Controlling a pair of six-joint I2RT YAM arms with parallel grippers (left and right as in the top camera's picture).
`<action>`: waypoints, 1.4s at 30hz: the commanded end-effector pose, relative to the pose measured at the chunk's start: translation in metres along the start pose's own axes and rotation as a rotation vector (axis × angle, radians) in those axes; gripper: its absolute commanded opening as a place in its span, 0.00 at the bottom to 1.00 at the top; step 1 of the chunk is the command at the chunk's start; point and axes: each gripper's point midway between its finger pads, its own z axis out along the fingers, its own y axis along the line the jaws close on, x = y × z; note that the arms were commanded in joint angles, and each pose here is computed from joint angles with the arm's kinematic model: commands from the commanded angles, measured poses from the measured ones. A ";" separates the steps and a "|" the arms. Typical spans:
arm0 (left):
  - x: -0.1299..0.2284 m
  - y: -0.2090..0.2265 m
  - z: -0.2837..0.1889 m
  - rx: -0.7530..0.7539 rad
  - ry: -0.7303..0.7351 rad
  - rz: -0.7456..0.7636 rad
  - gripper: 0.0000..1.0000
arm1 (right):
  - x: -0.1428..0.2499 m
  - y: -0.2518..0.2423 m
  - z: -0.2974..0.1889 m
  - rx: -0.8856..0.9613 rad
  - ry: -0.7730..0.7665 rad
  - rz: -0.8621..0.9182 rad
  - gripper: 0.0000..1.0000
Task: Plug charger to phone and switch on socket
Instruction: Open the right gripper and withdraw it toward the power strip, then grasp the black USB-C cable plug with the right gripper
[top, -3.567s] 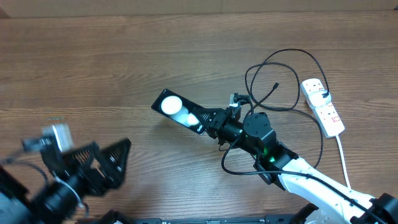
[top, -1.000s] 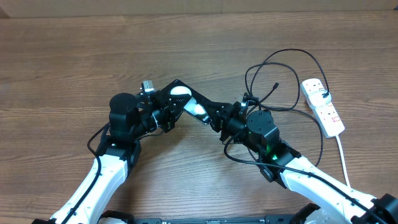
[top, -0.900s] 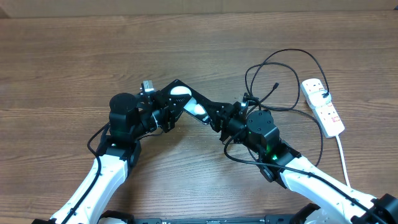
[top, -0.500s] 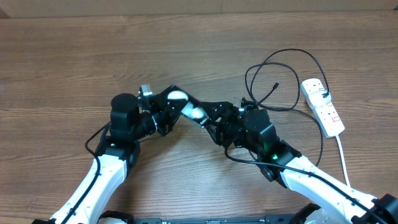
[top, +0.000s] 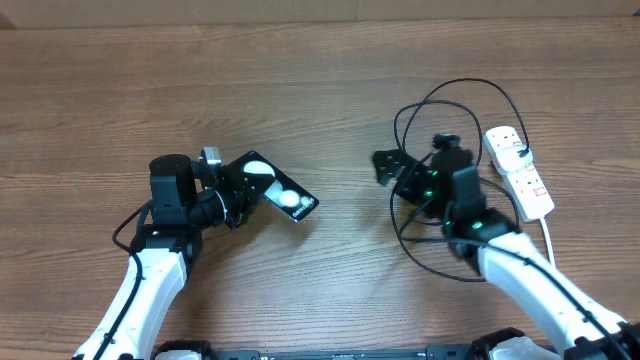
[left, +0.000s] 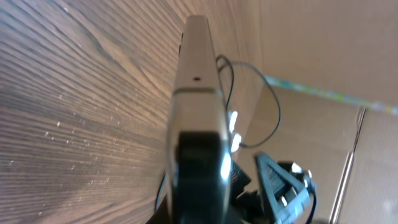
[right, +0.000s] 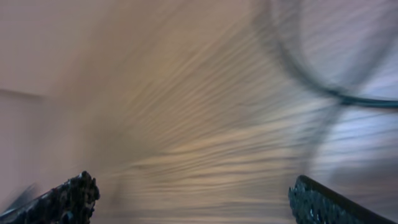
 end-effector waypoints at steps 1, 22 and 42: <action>0.013 -0.010 -0.002 0.047 0.075 0.105 0.04 | -0.054 0.013 -0.019 0.061 -0.108 -0.165 1.00; 0.038 -0.021 -0.006 0.119 0.216 0.114 0.04 | -0.083 -0.032 0.022 0.393 0.014 -0.121 0.97; 0.038 -0.021 -0.006 0.119 0.216 0.113 0.04 | -0.066 -0.102 0.085 0.610 0.161 0.144 0.64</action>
